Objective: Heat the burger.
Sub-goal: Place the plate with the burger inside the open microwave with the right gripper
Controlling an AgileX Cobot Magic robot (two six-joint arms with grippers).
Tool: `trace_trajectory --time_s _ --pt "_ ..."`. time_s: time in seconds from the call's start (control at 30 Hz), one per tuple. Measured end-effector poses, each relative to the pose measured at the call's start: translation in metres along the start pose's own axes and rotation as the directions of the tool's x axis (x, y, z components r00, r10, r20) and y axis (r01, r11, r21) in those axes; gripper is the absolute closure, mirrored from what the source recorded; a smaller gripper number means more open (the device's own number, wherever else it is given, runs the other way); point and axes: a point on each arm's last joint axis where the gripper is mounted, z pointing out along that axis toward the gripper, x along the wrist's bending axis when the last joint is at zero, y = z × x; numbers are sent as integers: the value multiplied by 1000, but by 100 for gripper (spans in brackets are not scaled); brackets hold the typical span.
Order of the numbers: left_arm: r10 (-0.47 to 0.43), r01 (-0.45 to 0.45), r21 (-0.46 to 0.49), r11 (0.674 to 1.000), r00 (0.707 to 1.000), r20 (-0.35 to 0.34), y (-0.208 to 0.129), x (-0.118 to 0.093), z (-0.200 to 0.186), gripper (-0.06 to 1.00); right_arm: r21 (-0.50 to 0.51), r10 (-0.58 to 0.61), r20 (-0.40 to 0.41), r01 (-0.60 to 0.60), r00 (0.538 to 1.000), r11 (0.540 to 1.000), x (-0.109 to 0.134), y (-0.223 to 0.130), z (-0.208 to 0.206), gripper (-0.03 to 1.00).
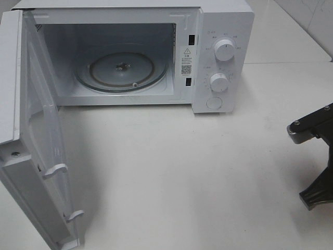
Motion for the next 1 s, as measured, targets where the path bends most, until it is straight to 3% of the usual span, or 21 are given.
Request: trace_trajectory --time_s 0.53,1.0 --pt "0 0 0 1000 1000 0 0 0 0 -4 -120 -186 -2 184 983 975 32 -16 -27 93" --pt "0 0 0 1000 1000 0 0 0 0 -4 -246 -406 31 401 913 883 69 -36 -50 93"
